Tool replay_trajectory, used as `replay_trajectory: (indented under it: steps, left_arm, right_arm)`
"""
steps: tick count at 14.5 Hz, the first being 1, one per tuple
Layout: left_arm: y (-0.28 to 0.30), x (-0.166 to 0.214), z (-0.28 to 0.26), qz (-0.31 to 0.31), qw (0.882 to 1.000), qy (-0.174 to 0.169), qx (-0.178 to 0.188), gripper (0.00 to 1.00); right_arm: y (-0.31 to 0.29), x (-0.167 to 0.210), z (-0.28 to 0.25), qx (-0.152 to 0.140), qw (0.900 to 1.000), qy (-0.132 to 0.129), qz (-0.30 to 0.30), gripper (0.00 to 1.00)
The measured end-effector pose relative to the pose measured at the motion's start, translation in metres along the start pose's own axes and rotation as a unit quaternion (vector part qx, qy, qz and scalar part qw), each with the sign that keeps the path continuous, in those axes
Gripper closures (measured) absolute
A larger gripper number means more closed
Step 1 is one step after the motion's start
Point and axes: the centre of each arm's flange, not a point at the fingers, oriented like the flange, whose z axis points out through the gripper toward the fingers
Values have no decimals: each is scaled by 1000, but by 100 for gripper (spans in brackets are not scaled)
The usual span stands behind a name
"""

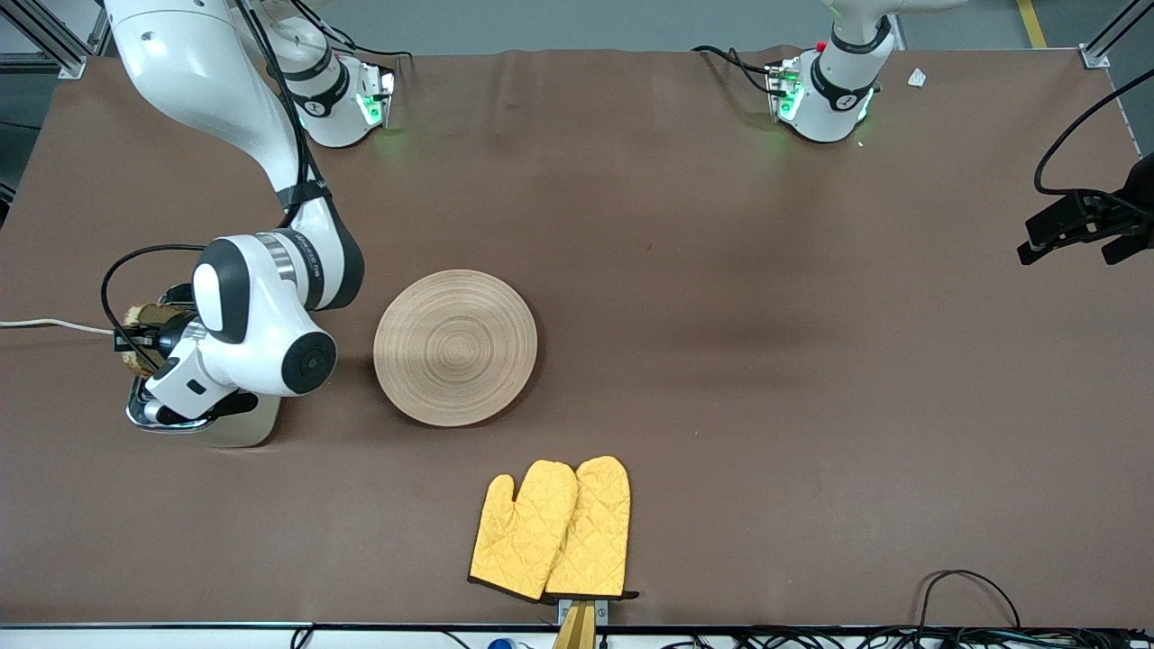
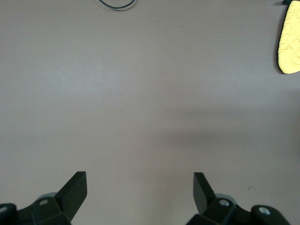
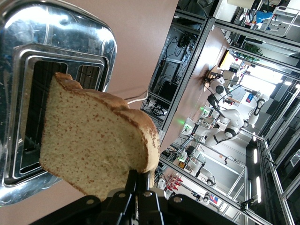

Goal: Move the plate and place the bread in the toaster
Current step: 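Lower the bread slice into the toaster slot with the right gripper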

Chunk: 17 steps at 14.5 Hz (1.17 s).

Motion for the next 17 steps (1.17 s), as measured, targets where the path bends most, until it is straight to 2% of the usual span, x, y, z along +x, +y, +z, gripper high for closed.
replay_trajectory:
  steps: [17]
  left_arm:
    - [0,0,0,0,1000,0,0,0]
  right_arm:
    - [-12,-3,-15,-5,1000,11,-8,96]
